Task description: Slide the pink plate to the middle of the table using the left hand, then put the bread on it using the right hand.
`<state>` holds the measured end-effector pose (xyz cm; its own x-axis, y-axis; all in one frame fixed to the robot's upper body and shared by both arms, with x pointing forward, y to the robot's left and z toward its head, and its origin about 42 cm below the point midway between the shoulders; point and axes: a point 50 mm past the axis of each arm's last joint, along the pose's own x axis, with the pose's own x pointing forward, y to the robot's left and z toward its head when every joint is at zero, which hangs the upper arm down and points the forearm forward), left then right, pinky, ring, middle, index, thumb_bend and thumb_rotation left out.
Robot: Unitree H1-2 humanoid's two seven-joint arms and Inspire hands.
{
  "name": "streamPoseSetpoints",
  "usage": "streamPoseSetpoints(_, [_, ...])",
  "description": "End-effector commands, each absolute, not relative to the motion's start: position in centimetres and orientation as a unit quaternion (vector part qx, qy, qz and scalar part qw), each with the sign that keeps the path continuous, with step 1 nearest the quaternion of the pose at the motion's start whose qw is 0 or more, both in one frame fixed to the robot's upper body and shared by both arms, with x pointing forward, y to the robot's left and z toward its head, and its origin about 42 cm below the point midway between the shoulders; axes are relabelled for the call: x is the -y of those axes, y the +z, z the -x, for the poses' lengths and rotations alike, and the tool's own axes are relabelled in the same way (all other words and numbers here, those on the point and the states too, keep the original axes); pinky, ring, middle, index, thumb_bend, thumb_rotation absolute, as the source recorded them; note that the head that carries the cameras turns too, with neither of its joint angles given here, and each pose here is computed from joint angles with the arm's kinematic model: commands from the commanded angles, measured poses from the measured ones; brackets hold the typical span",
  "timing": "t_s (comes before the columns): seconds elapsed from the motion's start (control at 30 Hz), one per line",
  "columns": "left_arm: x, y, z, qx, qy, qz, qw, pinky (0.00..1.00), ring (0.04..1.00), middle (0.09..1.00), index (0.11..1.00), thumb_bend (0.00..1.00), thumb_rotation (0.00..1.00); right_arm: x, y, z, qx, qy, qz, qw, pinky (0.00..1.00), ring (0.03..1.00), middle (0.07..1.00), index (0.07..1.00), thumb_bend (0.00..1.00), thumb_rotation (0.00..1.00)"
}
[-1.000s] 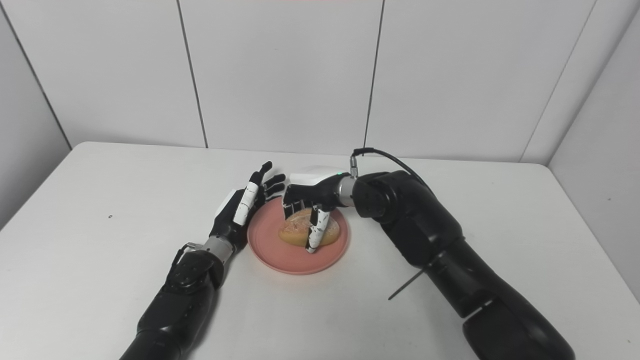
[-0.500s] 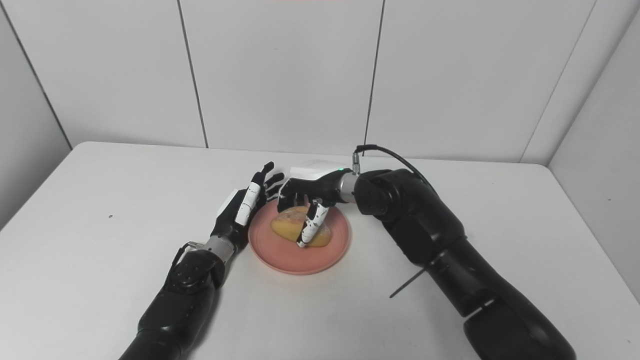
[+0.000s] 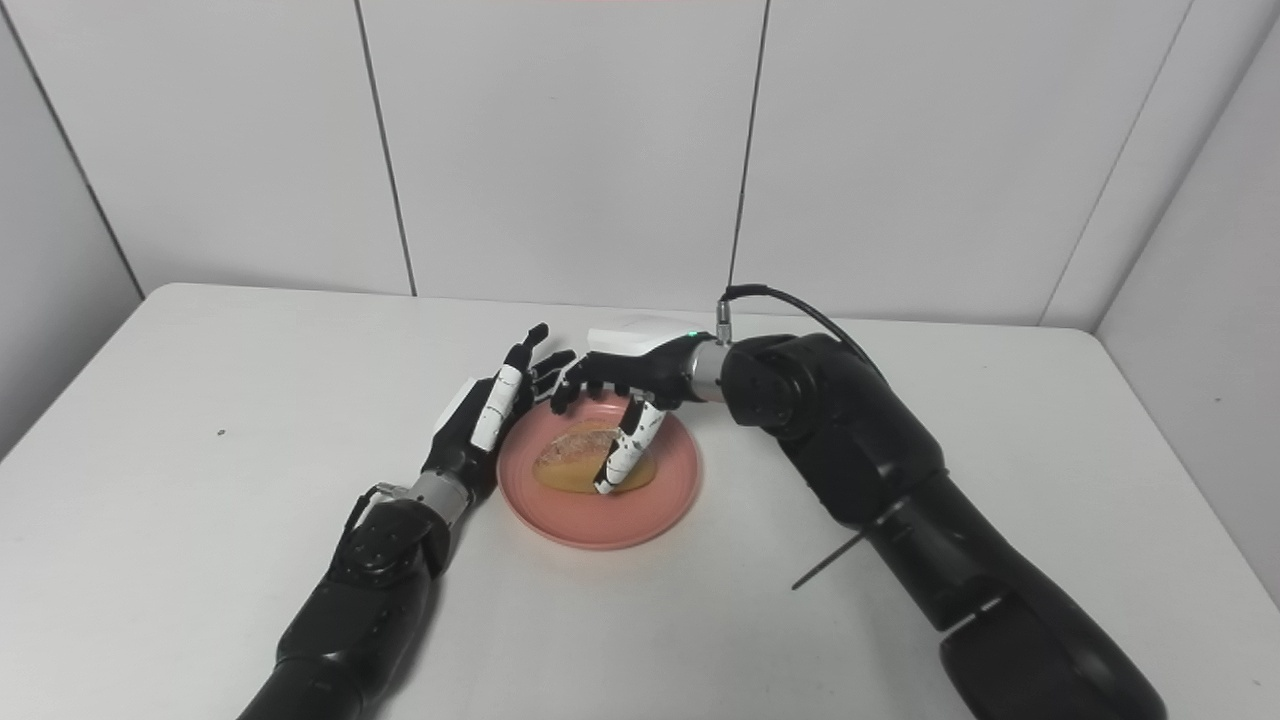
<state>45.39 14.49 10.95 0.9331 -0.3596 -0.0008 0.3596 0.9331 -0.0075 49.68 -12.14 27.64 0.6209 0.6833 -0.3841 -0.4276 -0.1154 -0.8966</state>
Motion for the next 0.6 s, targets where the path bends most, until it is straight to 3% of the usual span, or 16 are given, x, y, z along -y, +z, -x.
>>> streamPoseSetpoints(0.0, [-11.6,9.0,-44.0,-0.055,-0.213,0.02,0.975,0.86,0.892,0.88,0.984,0.81,0.98,12.2,31.6,-50.2,0.16,0.392,0.623,0.658,0.7,0.779,0.795,0.732,1.0,0.31])
streamPoseSetpoints(0.13, [-11.7,9.1,-44.0,-0.054,-0.21,0.03,0.976,0.87,0.896,0.878,0.983,0.81,0.98,13.3,31.4,-49.7,0.173,0.372,0.601,0.686,0.68,0.767,0.782,0.718,1.0,0.31])
streamPoseSetpoints(0.27, [-11.9,9.2,-44.1,-0.049,-0.203,0.014,0.978,0.85,0.885,0.889,0.976,0.81,1.0,14.9,30.1,-49.0,0.19,0.332,0.588,0.713,0.68,0.797,0.801,0.727,1.0,0.46])
streamPoseSetpoints(0.4, [-12.2,9.7,-44.3,-0.033,-0.186,0.008,0.982,0.89,0.901,0.886,0.963,0.79,1.0,16.9,28.1,-48.7,0.199,0.281,0.52,0.782,0.69,0.816,0.814,0.751,1.0,0.48])
streamPoseSetpoints(0.57, [-12.3,10.2,-44.6,-0.014,-0.158,0.008,0.987,0.98,0.958,0.938,0.965,0.81,1.0,18.5,24.8,-48.7,0.191,0.199,0.414,0.868,0.74,0.851,0.864,0.848,1.0,0.73])
